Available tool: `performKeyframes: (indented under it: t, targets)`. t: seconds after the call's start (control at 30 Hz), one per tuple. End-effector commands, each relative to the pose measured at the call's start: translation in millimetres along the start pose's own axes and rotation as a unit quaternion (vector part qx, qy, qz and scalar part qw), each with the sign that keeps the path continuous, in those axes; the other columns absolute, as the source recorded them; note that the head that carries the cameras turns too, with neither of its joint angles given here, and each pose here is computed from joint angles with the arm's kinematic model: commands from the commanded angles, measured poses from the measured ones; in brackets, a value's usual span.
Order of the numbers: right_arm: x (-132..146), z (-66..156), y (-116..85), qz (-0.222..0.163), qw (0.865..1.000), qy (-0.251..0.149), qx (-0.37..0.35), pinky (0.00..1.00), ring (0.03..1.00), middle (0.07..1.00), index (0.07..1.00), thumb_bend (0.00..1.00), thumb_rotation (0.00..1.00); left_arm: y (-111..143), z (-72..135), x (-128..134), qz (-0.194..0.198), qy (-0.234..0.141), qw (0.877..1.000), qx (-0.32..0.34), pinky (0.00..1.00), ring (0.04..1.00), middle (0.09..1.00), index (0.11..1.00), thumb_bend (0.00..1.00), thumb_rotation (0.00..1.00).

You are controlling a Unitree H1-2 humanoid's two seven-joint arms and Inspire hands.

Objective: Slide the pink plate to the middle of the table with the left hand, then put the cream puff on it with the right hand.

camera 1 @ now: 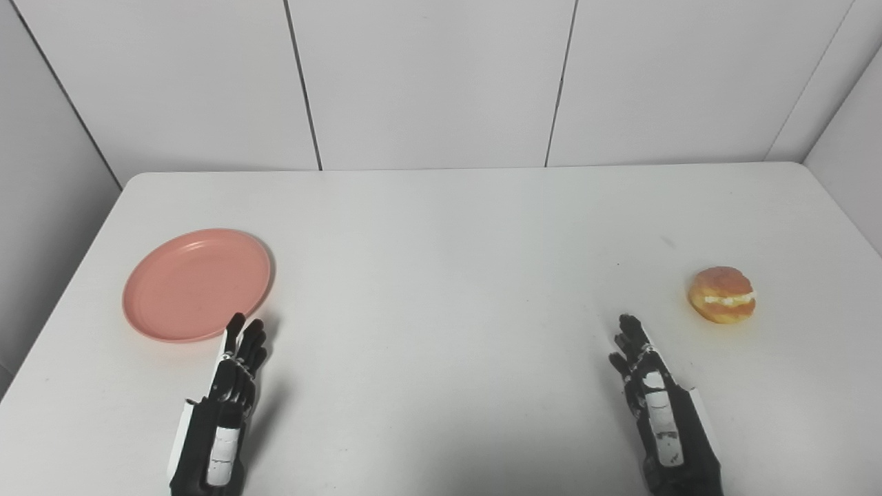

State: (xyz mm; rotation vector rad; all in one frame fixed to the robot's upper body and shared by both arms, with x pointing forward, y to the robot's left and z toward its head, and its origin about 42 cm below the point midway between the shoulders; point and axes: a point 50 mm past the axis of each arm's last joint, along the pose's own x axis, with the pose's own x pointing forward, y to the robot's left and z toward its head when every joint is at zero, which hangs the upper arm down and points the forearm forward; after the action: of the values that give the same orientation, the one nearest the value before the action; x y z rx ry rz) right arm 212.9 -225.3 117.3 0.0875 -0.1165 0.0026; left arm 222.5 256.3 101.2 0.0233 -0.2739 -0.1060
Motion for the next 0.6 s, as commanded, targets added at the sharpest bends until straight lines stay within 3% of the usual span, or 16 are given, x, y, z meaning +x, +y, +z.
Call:
performKeyframes:
  t: [0.0,0.4,0.57]
  targets:
    - [-11.3,-2.6,-12.7,0.000,1.000,0.006,-0.011,1.00,0.985,0.979,0.931,0.88,0.94,-19.1,-11.7,-4.6,-0.022,0.035,0.999,-0.017,1.00,0.994,0.986,1.000,0.98,0.93]
    - [-13.1,-10.0,-34.6,0.010,1.000,0.016,-0.005,1.00,0.992,0.990,0.942,0.85,0.94,-41.2,-16.7,-5.4,-0.019,0.032,0.999,-0.012,0.94,0.944,0.957,1.000,0.95,0.93]
    - [-11.9,-16.2,-45.5,0.014,1.000,0.020,-0.006,1.00,0.997,0.997,0.943,0.85,0.95,-52.9,-20.0,-4.1,-0.021,0.032,0.999,-0.014,0.96,0.954,0.959,1.000,0.95,0.93]
